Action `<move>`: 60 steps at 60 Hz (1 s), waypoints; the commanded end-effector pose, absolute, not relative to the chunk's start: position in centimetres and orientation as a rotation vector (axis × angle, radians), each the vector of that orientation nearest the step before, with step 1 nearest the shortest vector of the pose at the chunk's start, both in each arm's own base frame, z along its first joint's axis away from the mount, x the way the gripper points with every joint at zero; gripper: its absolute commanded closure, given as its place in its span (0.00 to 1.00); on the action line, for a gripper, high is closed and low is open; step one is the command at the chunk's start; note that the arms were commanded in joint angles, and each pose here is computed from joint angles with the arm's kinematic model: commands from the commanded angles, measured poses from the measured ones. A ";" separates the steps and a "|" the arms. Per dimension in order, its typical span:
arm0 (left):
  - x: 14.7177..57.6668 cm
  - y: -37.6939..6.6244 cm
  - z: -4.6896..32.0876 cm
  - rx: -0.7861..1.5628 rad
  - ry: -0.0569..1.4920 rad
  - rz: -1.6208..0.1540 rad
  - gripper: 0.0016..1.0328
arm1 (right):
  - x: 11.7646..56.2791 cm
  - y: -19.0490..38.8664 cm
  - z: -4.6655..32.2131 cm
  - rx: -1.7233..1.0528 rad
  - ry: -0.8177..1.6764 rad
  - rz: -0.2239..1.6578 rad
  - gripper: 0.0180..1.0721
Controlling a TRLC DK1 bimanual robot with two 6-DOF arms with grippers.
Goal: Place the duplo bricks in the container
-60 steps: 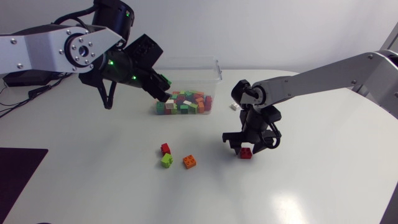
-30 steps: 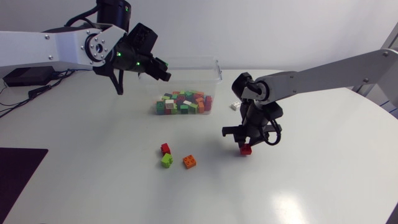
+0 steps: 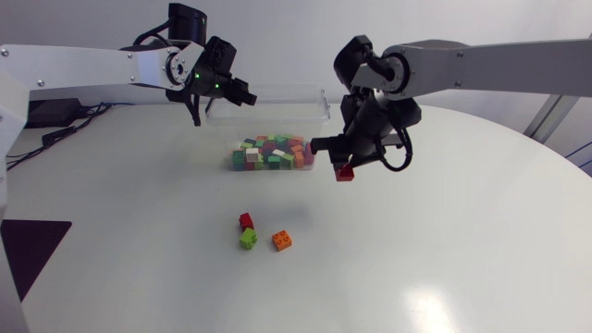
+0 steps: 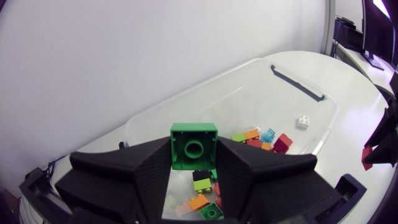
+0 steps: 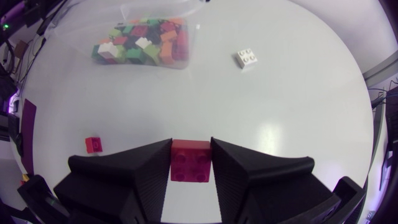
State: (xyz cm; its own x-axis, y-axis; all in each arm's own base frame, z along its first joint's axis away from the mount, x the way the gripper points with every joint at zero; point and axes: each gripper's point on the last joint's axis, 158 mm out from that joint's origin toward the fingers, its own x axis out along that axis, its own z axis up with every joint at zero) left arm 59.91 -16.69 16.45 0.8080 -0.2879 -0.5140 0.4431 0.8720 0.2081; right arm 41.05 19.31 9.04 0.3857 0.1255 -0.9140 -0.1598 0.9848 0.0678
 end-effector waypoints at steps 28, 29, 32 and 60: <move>50.2 -12.8 20.4 0.389 0.501 -0.537 0.04 | 49.2 25.2 17.8 0.022 0.854 0.307 0.75; 49.6 -12.6 20.4 0.397 0.500 -0.539 0.04 | 49.3 25.4 17.9 0.022 0.846 0.310 0.75; 48.0 -12.4 20.3 0.414 0.499 -0.565 0.04 | 49.9 26.0 18.0 0.023 0.826 0.316 0.75; 38.1 -12.7 13.3 0.548 0.617 -0.808 0.04 | 54.5 28.3 17.7 0.018 0.705 0.319 0.75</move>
State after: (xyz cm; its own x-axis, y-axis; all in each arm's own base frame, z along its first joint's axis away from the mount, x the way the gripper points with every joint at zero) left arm 39.05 -12.79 13.50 0.5529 -0.4758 -0.6841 0.7699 0.6058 0.2008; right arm 53.72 27.42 17.77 0.6992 0.2944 -0.6515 -0.2676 0.9528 0.1434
